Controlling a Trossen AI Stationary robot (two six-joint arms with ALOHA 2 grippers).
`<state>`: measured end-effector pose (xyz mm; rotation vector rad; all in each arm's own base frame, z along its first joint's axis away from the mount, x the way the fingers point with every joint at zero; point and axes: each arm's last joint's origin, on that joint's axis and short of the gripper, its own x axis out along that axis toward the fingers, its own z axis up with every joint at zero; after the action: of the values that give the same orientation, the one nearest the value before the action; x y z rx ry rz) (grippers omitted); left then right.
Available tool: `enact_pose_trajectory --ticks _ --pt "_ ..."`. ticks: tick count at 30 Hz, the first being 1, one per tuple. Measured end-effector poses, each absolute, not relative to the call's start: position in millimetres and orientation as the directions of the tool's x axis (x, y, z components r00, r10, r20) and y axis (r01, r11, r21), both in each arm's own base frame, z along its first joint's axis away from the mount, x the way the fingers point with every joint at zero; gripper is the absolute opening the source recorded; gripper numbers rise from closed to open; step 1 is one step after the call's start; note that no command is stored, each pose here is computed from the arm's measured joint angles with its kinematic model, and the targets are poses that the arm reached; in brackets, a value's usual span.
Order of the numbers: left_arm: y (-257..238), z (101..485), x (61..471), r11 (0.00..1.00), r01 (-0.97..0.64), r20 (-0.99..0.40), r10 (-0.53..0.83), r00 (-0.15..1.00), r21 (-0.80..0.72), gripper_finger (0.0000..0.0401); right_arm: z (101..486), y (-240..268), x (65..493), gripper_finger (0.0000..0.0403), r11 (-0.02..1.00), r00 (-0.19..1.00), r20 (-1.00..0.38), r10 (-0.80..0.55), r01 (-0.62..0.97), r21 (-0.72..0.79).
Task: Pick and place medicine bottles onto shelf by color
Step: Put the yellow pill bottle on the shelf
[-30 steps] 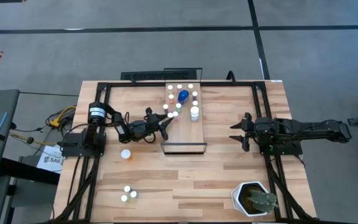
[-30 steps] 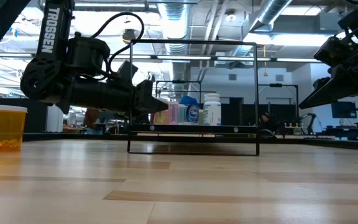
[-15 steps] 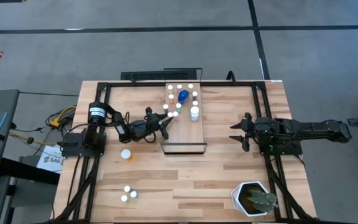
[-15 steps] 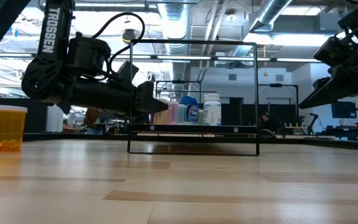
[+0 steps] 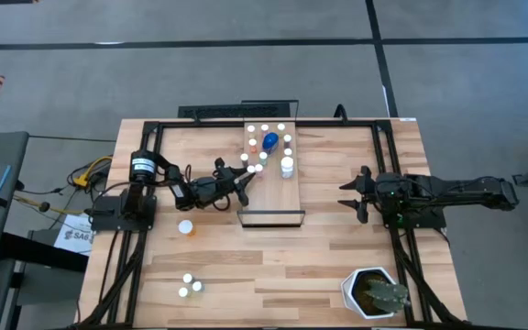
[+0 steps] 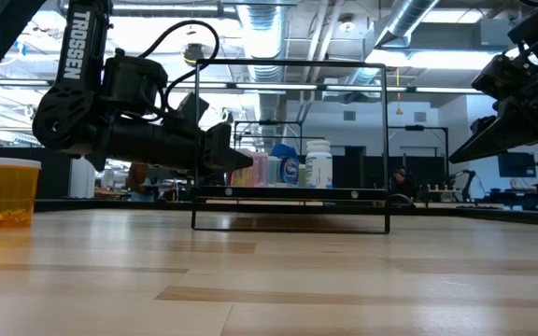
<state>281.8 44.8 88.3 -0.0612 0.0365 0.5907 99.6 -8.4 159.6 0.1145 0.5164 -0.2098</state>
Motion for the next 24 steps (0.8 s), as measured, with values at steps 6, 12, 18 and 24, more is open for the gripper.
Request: enact_pose_trajectory --ticks 6,12,18,24 --pt "44.8 87.6 281.8 0.829 -0.558 -0.060 0.555 0.829 -0.045 0.0094 159.6 -8.4 99.6 0.0255 0.972 0.849 -0.501 -0.170 0.227 0.056" --pt "44.8 87.2 281.8 0.829 -0.558 -0.064 0.555 0.829 -0.042 0.0094 159.6 -8.4 99.6 0.0255 0.972 0.849 -0.501 -0.170 0.227 0.056" --pt "44.8 87.0 281.8 0.829 -0.558 -0.066 0.555 0.829 -0.041 0.0094 159.6 -8.4 99.6 0.0255 0.972 0.848 -0.501 -0.170 0.227 0.056" --pt "44.8 86.8 281.8 0.828 -0.559 -0.068 0.556 0.828 -0.040 0.0106 159.6 -8.4 99.6 0.0255 0.972 0.849 -0.501 -0.170 0.227 0.056"
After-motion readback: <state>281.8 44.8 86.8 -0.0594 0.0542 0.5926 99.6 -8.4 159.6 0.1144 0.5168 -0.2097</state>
